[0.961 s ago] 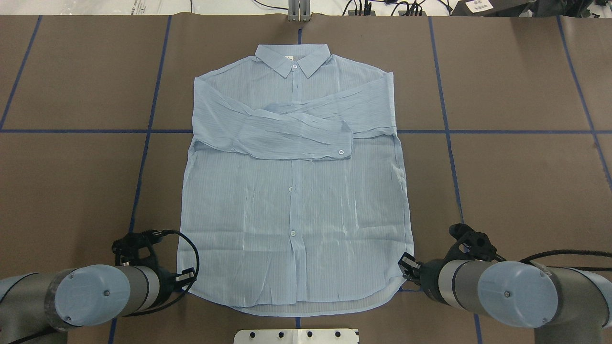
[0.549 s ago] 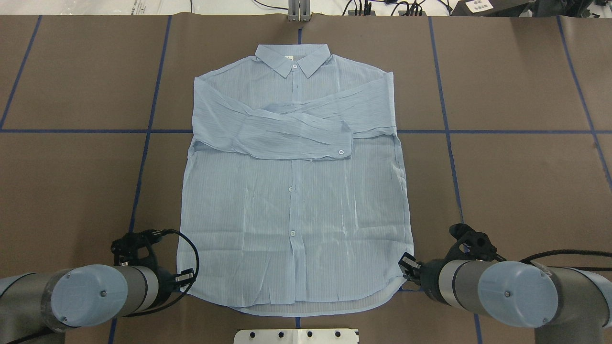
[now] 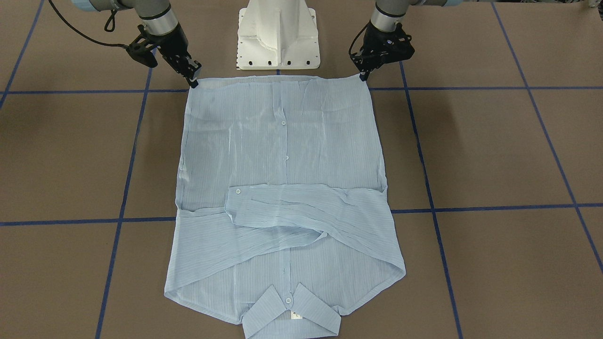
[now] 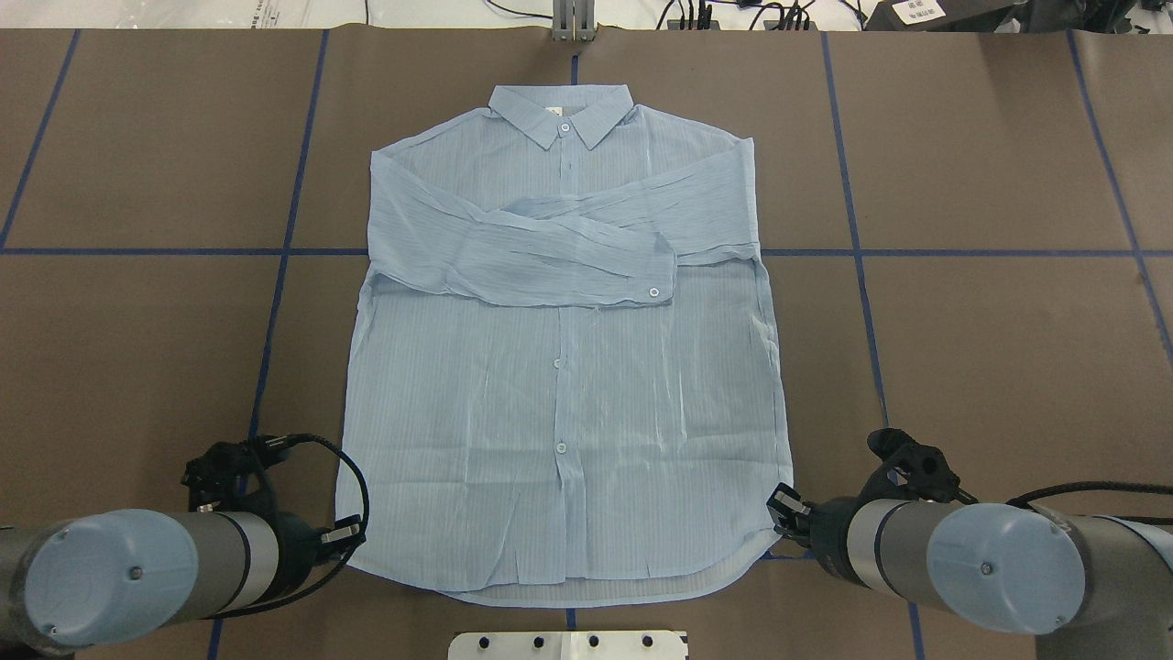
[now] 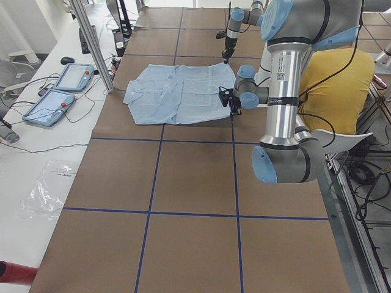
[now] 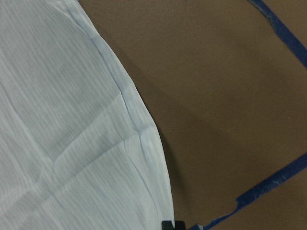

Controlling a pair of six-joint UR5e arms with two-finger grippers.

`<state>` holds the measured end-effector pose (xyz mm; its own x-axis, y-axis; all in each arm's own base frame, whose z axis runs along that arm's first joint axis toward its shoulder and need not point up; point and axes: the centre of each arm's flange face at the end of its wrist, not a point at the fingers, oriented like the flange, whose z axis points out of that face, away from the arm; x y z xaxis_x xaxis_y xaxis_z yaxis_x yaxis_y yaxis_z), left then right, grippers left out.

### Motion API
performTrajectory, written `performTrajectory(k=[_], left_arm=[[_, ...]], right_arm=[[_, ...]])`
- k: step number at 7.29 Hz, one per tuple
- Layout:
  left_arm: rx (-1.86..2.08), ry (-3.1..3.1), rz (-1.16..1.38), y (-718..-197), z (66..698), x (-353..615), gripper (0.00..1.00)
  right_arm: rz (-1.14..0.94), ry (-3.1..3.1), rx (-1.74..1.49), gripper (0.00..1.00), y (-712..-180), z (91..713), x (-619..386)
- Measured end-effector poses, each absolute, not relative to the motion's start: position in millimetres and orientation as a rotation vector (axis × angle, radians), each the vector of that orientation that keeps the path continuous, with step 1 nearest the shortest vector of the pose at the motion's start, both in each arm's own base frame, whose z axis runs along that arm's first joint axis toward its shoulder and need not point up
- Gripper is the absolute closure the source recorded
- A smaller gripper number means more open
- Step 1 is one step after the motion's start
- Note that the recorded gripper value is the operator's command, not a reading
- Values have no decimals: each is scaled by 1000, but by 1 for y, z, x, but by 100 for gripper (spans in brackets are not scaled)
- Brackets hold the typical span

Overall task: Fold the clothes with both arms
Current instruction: 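Grasp the shirt hem corners with both grippers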

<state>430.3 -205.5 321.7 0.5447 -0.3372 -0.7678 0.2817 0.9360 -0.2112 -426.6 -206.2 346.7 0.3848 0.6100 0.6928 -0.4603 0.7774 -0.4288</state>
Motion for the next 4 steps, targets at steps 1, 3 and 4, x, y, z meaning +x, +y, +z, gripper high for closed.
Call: performTrajectory(k=[1,3,4], left_arm=[[-86,946,-371,-201,304,415,100],[-103,1016,-382,-203,264,379,100],[-117,1061,-396,-215,245,361,100]], right_arm=[[689,-977,-198,100,-198,336,-416],[696,-1013,-212,100,-194,308,-384],[720,-1028,-201,100,-205,293,-365]])
